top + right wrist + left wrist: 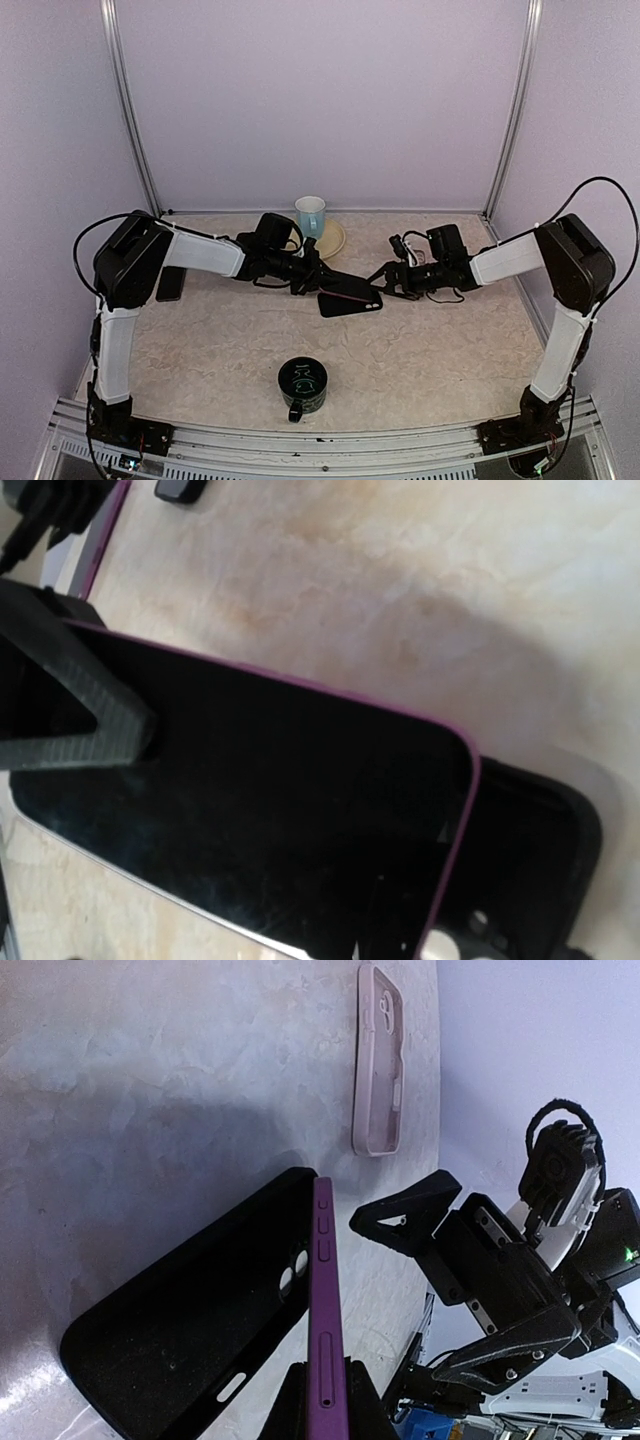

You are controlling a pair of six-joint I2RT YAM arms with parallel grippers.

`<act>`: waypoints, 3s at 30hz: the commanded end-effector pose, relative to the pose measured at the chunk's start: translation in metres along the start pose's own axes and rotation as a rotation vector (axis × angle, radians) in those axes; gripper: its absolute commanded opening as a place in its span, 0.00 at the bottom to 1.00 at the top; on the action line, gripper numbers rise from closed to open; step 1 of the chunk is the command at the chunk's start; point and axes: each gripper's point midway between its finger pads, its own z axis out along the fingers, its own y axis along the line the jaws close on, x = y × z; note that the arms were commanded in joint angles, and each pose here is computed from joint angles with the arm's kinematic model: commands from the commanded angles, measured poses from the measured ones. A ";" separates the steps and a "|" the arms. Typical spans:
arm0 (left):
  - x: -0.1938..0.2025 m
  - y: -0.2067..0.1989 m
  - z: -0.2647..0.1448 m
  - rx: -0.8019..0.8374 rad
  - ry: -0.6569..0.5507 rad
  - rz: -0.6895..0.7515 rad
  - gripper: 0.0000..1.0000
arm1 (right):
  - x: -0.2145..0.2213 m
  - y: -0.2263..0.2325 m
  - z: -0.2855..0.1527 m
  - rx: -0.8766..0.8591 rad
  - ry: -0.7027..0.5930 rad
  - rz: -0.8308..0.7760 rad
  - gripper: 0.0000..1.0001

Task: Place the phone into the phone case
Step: Install the phone on the phone case.

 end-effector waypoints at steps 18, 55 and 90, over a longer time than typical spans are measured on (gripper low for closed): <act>0.002 -0.015 0.018 0.086 0.031 -0.019 0.00 | 0.014 -0.020 0.009 0.012 0.025 0.029 1.00; 0.010 0.012 0.037 0.093 0.045 -0.092 0.00 | 0.035 0.011 0.034 -0.095 0.088 0.030 1.00; 0.017 0.038 0.037 0.170 0.056 -0.117 0.00 | 0.033 0.030 0.039 -0.157 0.120 -0.002 1.00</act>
